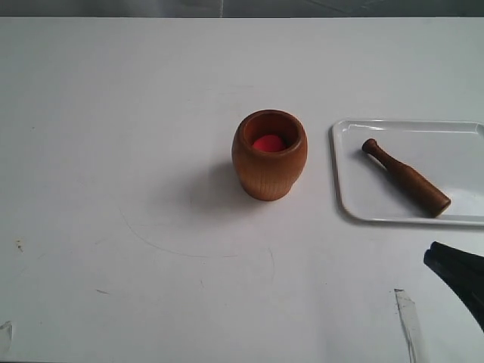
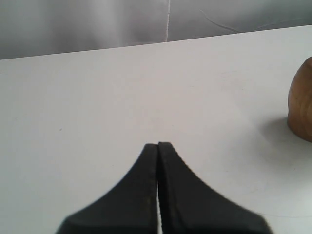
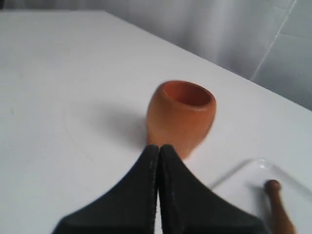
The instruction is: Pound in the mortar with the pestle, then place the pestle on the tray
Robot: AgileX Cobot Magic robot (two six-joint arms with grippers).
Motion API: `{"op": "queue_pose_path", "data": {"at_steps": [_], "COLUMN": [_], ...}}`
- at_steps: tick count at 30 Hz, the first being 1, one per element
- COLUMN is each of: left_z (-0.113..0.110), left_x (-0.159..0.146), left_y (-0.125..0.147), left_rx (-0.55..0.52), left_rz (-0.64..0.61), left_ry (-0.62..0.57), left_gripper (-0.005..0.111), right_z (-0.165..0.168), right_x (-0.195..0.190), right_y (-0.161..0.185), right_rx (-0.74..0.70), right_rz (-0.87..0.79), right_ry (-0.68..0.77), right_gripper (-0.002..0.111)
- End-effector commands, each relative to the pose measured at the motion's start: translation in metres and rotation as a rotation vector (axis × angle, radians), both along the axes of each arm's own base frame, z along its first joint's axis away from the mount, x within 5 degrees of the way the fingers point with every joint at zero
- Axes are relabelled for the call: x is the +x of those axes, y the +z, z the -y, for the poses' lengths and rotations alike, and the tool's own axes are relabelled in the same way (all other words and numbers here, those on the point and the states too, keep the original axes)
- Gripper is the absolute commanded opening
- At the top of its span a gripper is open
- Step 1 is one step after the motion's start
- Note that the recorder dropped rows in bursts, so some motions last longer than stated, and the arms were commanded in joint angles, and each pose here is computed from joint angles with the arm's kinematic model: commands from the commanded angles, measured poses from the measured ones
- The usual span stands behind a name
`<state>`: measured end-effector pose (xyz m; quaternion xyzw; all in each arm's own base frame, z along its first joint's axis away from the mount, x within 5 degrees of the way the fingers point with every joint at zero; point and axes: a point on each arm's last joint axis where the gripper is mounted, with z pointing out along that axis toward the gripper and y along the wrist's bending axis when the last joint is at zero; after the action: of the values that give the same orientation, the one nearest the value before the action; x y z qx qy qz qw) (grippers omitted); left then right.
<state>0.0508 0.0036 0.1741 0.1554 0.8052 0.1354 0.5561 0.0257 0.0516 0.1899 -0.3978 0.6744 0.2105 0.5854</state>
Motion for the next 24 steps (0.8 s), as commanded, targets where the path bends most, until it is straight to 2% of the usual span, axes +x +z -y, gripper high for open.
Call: {"op": "queue_pose_path", "data": {"at_steps": [1, 3, 5, 11, 14, 16, 19, 21, 24], "left_z": [0.001, 0.001, 0.001, 0.001, 0.001, 0.001, 0.001, 0.001, 0.001], "left_x": [0.000, 0.000, 0.000, 0.000, 0.000, 0.000, 0.000, 0.000, 0.000], "left_y": [0.000, 0.000, 0.000, 0.000, 0.000, 0.000, 0.000, 0.000, 0.000], "left_rx": [-0.015, -0.015, -0.015, -0.015, -0.015, -0.015, -0.015, -0.015, -0.015], "left_rz": [0.004, 0.004, 0.004, 0.004, 0.004, 0.004, 0.004, 0.004, 0.004], "left_ry": [-0.006, -0.006, -0.006, -0.006, -0.006, -0.006, -0.006, -0.006, -0.006], "left_gripper": [0.000, 0.000, 0.000, 0.000, 0.000, 0.000, 0.000, 0.000, 0.000], "right_z": [0.015, 0.020, 0.021, 0.015, 0.016, 0.017, 0.022, 0.025, 0.025], "right_x": [0.008, 0.011, 0.012, 0.010, 0.011, 0.012, 0.021, 0.024, 0.024], "right_y": [-0.015, -0.016, -0.016, -0.010, -0.010, -0.010, -0.002, 0.015, 0.020], "right_rx": [-0.439, -0.522, -0.536, -0.366, -0.375, -0.300, 0.005, 0.201, 0.252], "right_rz": [0.216, 0.255, 0.264, 0.213, 0.212, 0.145, 0.046, 0.130, 0.158], "right_ry": [-0.043, -0.074, -0.079, -0.084, -0.093, -0.147, -0.335, -0.394, -0.396], "right_gripper": [0.000, 0.000, 0.000, 0.000, 0.000, 0.000, 0.000, 0.000, 0.000]}}
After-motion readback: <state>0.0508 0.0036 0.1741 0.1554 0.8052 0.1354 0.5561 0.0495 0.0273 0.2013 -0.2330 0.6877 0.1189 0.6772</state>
